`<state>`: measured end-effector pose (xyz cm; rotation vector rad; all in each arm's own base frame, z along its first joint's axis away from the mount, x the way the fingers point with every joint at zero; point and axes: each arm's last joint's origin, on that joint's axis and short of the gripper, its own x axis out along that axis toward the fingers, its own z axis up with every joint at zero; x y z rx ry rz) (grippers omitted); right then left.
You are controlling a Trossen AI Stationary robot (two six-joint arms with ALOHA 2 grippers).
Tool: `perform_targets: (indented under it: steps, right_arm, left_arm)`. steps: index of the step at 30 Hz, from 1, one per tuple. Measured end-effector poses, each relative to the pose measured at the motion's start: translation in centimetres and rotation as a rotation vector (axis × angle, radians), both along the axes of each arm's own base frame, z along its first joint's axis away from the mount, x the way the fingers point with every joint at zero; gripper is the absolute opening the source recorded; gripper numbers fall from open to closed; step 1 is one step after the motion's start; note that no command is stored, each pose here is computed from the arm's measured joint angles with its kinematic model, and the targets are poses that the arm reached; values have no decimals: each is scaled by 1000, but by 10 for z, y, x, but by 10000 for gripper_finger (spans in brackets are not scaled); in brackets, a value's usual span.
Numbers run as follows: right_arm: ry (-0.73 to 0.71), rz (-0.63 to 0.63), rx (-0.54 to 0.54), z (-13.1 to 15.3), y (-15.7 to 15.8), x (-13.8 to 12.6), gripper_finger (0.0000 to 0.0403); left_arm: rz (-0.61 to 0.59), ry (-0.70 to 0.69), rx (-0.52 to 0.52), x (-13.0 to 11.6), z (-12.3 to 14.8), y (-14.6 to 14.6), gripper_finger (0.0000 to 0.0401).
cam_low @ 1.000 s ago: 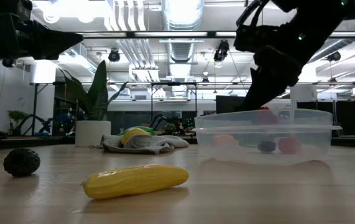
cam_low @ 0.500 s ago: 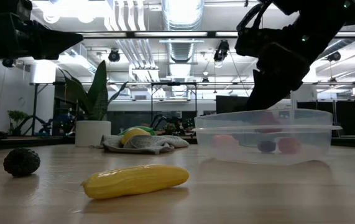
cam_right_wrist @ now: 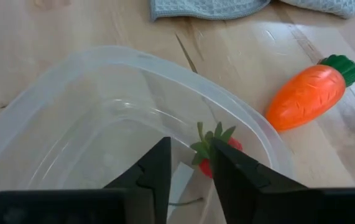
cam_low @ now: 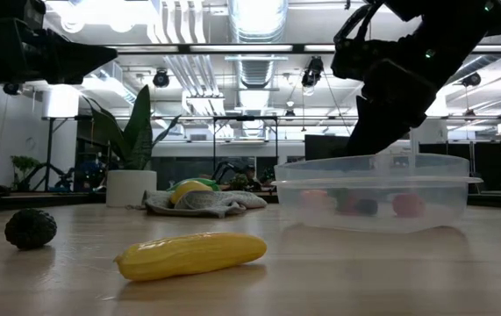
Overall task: Pick and placing Produce into tupperware
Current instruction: Put the carrot into the transparent bin
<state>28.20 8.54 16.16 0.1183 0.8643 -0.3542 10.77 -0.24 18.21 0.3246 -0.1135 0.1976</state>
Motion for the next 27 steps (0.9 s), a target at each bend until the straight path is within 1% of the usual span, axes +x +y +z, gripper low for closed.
perform_targets:
  steps: [8, 14, 18, 20, 23, 27]
  right_arm:
    - [-44, 5, 23, 2, 2, 4, 137]
    - [-106, -10, 56, 10, 4, 10, 180]
    - [-154, -22, 66, 29, 3, 22, 213]
    - [-145, -12, 36, 40, 1, 27, 229]
    - [-127, -32, -6, 62, -4, 35, 253]
    - [-57, -110, -67, 94, -22, 41, 280]
  left_arm:
    - [0, 0, 0, 0, 0, 0, 0]
    - [0, 0, 0, 0, 0, 0, 0]
    - [0, 1, 0, 0, 0, 0, 0]
    - [0, 0, 0, 0, 0, 0, 0]
    - [0, 0, 0, 0, 0, 0, 0]
    - [0, -1, 0, 0, 0, 0, 0]
